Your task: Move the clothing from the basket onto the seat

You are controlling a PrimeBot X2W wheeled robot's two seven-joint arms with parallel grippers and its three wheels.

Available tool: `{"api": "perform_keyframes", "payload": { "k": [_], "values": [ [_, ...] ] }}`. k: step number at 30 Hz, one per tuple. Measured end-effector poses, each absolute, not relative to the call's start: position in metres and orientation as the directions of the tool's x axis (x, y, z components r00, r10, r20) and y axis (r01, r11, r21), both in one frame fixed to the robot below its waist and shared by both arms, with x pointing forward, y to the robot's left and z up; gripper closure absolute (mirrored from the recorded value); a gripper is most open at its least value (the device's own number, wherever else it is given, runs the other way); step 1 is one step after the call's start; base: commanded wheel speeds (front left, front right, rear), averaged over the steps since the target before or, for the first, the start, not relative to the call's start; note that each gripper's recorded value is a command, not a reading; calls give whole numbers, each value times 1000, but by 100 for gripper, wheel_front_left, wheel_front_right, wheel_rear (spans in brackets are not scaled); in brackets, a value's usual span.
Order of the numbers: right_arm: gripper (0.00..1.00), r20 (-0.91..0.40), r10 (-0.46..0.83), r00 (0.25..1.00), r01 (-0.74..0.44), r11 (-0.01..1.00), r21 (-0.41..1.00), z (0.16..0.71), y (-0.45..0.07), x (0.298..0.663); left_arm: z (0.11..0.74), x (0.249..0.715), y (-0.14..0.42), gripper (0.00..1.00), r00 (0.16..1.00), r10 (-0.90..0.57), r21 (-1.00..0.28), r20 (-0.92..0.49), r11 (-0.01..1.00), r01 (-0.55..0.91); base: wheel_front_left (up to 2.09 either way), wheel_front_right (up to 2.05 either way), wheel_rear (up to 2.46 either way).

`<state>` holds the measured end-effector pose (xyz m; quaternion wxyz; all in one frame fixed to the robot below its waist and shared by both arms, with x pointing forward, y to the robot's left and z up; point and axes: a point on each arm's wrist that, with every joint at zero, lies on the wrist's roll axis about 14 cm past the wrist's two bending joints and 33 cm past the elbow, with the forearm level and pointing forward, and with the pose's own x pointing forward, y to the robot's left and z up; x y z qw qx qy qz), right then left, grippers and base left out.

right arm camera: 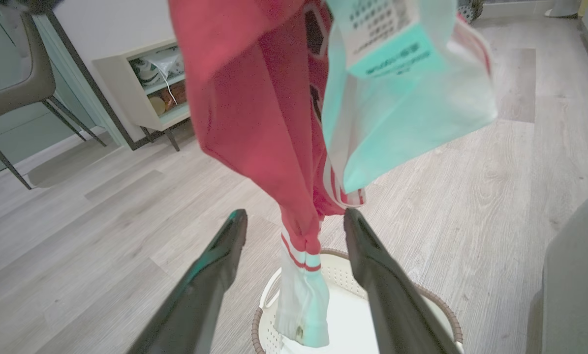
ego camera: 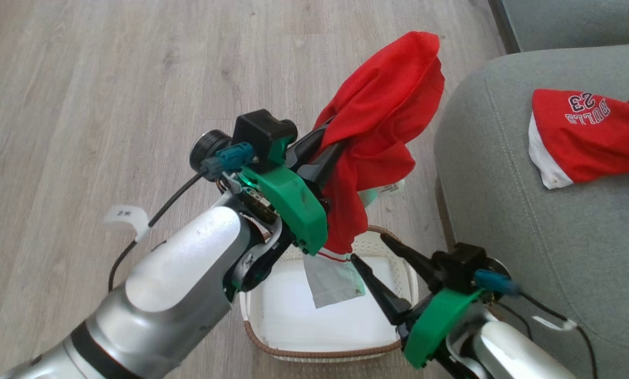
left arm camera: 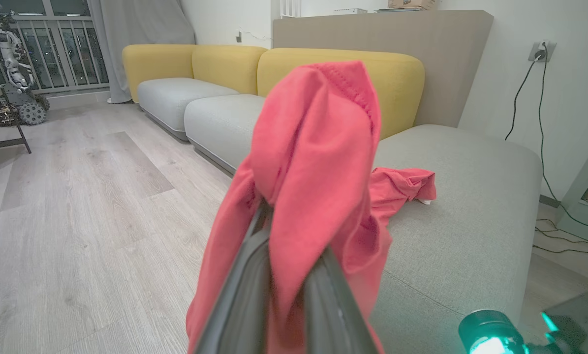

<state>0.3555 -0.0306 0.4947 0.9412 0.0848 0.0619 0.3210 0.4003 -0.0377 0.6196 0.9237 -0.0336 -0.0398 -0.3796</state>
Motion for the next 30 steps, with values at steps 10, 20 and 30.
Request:
{"api": "perform_keyframes", "payload": {
  "k": [10, 20, 30],
  "values": [
    [0, -100, 670, 736, -644, 738, 203, 479, 1, 374, 623, 386, -45, 100, 690, -716, -40, 106, 690, 723, 0, 0, 0],
    [0, -93, 692, 716, -664, 716, 214, 485, 26, 394, 624, 375, -43, 100, 686, -720, -48, 106, 685, 727, 0, 0, 0],
    [100, -59, 666, 743, -637, 732, 240, 495, 20, 405, 621, 377, -43, 100, 686, -720, -51, 100, 685, 726, 0, 0, 0]
  ]
}}
